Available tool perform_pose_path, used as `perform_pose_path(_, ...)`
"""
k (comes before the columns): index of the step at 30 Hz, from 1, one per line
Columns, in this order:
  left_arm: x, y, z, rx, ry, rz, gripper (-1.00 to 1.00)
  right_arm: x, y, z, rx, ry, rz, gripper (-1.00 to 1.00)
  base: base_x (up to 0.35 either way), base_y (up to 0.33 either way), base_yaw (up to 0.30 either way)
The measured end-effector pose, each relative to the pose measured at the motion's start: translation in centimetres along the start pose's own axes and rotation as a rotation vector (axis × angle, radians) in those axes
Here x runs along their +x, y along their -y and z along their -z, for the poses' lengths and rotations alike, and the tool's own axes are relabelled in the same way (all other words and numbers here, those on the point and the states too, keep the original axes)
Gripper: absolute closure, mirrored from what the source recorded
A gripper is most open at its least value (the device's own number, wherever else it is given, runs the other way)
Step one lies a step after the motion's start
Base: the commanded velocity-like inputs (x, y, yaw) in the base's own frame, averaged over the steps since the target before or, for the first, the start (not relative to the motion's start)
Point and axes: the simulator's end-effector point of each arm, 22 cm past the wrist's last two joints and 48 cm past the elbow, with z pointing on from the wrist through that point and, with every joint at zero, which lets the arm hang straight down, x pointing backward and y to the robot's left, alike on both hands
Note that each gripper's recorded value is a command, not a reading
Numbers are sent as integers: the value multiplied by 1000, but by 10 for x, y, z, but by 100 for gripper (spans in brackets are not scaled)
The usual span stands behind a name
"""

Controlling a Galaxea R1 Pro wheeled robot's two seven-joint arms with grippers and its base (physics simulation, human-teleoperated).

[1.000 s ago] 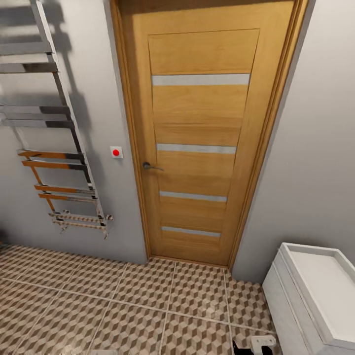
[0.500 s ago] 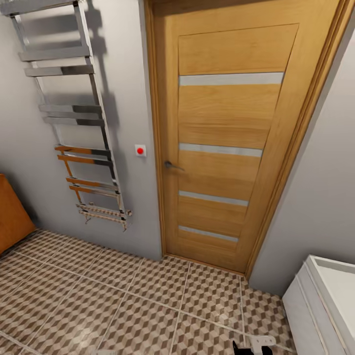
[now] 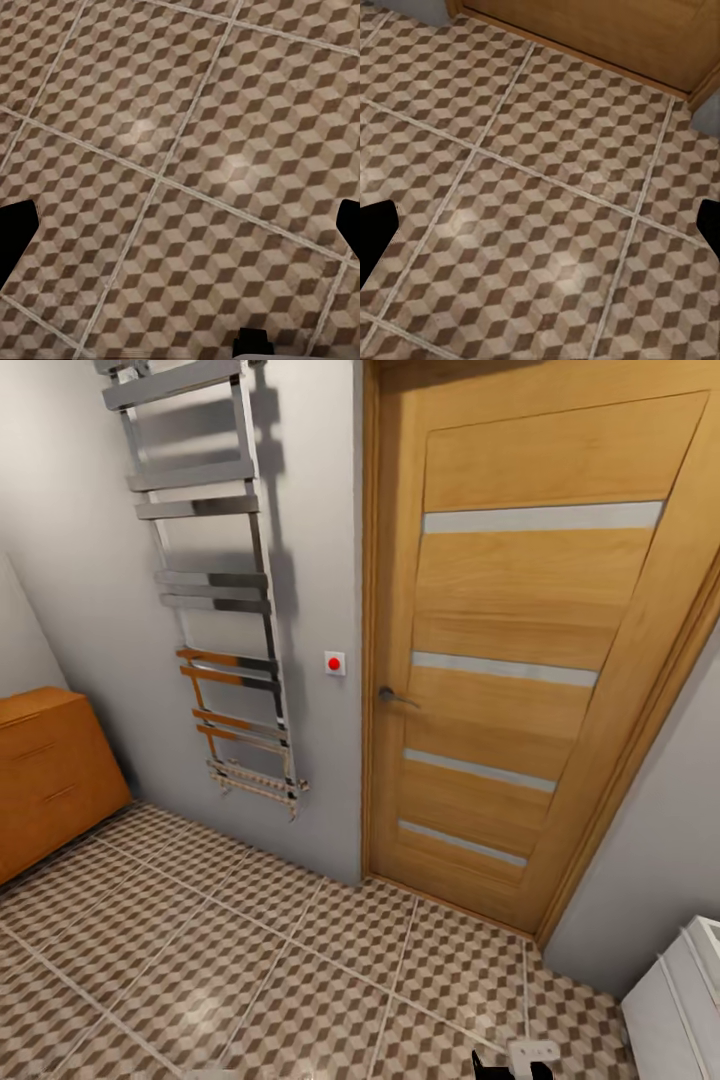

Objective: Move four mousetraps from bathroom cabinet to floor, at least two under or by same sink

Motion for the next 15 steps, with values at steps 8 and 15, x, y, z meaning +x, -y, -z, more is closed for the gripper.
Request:
perform_pose_path(8, 0, 0, 0, 0, 0, 0, -100, 0, 0, 0, 0, 0, 0, -100, 0, 0, 289)
perform_pose_path(15, 0, 1, 0, 1, 0, 0, -100, 1, 0, 0, 0, -1, 0, -100, 0, 0, 289)
